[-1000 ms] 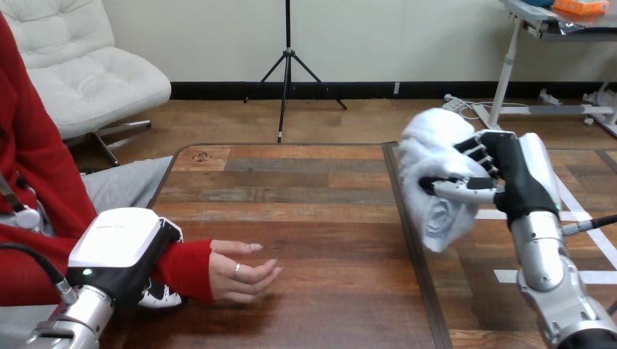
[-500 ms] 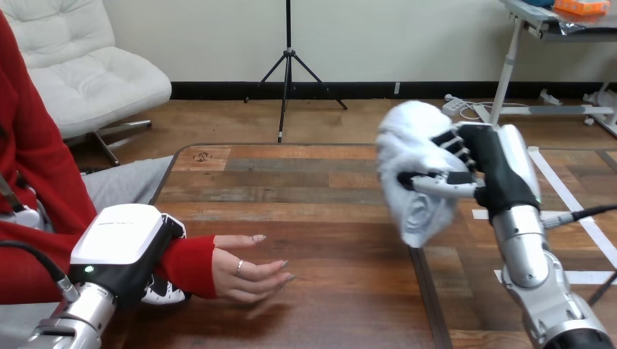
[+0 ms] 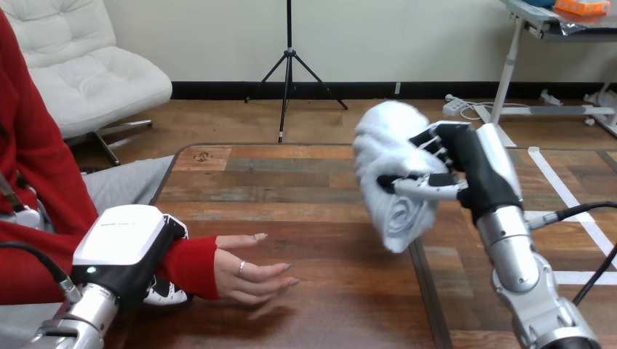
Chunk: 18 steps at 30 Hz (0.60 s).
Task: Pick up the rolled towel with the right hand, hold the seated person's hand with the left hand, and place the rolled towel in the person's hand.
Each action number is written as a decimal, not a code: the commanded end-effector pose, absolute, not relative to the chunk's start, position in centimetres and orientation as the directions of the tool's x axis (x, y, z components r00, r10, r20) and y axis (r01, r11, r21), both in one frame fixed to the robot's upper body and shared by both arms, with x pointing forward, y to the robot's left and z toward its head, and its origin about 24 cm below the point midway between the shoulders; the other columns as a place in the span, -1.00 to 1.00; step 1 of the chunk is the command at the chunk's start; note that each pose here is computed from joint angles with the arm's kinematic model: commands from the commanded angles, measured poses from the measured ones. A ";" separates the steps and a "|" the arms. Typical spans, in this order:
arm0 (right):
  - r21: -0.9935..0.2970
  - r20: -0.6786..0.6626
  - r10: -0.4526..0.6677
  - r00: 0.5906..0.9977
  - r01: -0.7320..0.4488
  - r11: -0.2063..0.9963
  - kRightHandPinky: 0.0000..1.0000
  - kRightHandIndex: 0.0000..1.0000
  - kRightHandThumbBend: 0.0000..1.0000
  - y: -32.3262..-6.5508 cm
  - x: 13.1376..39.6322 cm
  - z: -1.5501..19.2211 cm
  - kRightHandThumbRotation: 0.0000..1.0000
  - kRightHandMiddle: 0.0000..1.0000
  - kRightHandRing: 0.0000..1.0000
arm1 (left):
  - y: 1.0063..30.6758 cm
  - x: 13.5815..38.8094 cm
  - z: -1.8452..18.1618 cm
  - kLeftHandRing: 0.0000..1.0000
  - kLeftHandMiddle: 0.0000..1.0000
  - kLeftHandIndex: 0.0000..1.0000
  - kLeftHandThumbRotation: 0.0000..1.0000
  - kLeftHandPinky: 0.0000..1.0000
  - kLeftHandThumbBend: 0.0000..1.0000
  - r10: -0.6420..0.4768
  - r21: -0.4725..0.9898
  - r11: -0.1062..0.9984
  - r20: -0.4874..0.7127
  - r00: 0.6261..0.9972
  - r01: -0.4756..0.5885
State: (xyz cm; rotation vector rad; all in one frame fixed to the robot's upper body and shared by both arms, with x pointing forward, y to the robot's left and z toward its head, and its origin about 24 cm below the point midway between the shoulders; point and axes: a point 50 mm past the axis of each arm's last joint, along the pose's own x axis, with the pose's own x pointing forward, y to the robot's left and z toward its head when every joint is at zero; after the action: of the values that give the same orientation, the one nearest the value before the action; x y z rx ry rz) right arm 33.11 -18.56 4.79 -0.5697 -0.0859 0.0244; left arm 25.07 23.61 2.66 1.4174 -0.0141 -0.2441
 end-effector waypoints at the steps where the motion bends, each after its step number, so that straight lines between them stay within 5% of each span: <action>1: -0.485 0.235 0.104 0.966 0.024 0.874 -0.47 -0.12 0.45 -16.7 33.9 9.1 -1.00 -0.22 -0.36 | 19.9 29.6 10.4 -0.41 -0.31 -0.30 -1.00 -0.49 0.30 -0.303 0.963 0.228 0.210 0.929 -0.144; 18: -0.480 0.228 0.159 0.961 -0.031 0.876 -0.49 -0.14 0.47 -15.3 33.1 9.7 -1.00 -0.24 -0.36 | 19.1 30.6 11.7 -0.40 -0.29 -0.27 -1.00 -0.50 0.42 -0.313 0.955 0.242 0.243 0.918 -0.170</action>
State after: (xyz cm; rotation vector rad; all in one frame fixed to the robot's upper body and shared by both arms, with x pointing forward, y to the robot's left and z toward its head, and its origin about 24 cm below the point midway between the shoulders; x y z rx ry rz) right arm 31.89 -17.24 3.37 -0.5322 -0.0087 0.0914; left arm 25.41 23.12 2.59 1.4009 -0.0055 -0.2586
